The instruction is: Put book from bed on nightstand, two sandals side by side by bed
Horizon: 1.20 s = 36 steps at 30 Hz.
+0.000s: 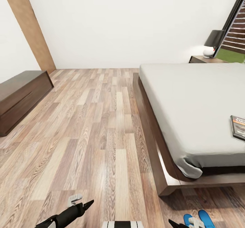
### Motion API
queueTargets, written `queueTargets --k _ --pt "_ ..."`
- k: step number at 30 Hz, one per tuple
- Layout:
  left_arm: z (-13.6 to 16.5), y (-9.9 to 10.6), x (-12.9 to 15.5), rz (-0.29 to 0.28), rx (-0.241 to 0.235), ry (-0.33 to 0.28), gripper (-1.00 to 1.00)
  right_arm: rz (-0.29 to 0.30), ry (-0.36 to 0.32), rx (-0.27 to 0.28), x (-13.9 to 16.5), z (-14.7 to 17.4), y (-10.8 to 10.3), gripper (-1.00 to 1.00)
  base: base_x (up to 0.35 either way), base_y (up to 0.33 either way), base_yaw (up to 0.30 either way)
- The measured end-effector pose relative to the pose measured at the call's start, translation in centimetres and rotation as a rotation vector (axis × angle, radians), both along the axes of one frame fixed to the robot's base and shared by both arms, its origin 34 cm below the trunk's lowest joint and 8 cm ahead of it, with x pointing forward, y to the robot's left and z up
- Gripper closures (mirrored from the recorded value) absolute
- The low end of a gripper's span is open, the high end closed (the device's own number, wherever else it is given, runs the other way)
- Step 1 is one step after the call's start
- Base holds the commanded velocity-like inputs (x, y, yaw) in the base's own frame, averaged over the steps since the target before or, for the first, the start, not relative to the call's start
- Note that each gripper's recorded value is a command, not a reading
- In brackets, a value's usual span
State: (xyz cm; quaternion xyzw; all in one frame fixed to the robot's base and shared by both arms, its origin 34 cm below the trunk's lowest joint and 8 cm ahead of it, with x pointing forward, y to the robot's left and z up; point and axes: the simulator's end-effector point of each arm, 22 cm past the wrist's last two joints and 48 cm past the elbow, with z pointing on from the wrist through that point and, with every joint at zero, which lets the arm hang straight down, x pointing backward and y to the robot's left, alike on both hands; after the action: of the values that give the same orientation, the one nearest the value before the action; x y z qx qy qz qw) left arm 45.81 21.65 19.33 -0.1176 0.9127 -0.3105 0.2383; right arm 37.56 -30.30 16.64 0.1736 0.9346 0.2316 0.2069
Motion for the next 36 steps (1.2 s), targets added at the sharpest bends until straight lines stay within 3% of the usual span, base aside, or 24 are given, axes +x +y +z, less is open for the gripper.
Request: queueTargets --k 15,36 --pt "2.2 -1.6 1.0 -0.018 -0.018 -0.043 -1.00 -0.002 -0.057 0.003 1.9 1.9 0.2 -1.00 0.000 0.000 0.000" --pt "5.9 -1.7 3.3 -0.019 -0.019 -0.129 -1.00 0.002 -0.140 0.005 4.3 4.9 0.4 -1.00 0.000 0.000 -0.043"
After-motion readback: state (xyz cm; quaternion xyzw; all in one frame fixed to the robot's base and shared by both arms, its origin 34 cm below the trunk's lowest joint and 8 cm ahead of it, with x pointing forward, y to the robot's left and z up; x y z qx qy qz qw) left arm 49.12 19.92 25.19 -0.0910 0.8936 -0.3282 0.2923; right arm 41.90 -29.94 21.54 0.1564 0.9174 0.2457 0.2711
